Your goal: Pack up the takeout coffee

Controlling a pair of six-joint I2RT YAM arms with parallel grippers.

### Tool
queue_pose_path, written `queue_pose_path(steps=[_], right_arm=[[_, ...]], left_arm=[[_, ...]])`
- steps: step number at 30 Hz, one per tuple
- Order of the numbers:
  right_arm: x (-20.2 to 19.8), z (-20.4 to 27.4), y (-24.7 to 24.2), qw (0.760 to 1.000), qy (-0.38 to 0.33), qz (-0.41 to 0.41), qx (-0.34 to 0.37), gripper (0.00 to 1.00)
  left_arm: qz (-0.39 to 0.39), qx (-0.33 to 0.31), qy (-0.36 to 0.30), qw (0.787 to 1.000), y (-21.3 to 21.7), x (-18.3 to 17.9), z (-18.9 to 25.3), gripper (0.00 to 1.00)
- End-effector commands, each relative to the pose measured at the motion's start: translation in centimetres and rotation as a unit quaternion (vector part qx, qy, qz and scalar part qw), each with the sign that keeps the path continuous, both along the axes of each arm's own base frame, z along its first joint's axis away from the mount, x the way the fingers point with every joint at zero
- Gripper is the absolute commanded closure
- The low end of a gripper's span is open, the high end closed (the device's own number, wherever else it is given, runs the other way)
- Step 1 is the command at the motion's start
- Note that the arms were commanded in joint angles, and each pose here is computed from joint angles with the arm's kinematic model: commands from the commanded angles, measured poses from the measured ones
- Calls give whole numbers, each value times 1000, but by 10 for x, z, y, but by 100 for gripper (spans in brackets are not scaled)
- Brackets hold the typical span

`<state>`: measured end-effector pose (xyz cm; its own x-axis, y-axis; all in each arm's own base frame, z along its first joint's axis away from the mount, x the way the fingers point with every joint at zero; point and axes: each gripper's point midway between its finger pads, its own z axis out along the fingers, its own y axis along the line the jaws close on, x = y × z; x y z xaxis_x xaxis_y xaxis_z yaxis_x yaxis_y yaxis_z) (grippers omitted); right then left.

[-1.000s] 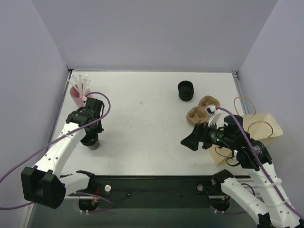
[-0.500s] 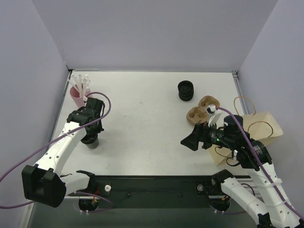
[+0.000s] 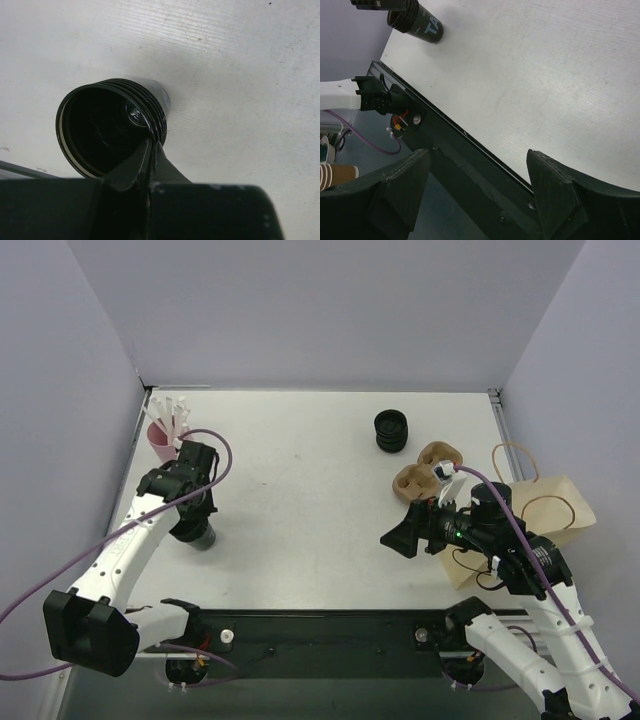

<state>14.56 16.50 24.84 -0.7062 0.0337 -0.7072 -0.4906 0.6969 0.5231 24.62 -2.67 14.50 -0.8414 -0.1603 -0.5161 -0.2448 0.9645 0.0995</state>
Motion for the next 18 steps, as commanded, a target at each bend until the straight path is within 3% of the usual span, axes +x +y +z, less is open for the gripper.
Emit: queue_pose_path(steps=[1,18], right_arm=[[-1,12,0,1000,-27,3,12,20],[1,18,1,1000,-26,0,15,20]], left_arm=[[-7,-6,-17,1000,-3,9,18,100],[-8,35,-28,999,11,11,49,100]])
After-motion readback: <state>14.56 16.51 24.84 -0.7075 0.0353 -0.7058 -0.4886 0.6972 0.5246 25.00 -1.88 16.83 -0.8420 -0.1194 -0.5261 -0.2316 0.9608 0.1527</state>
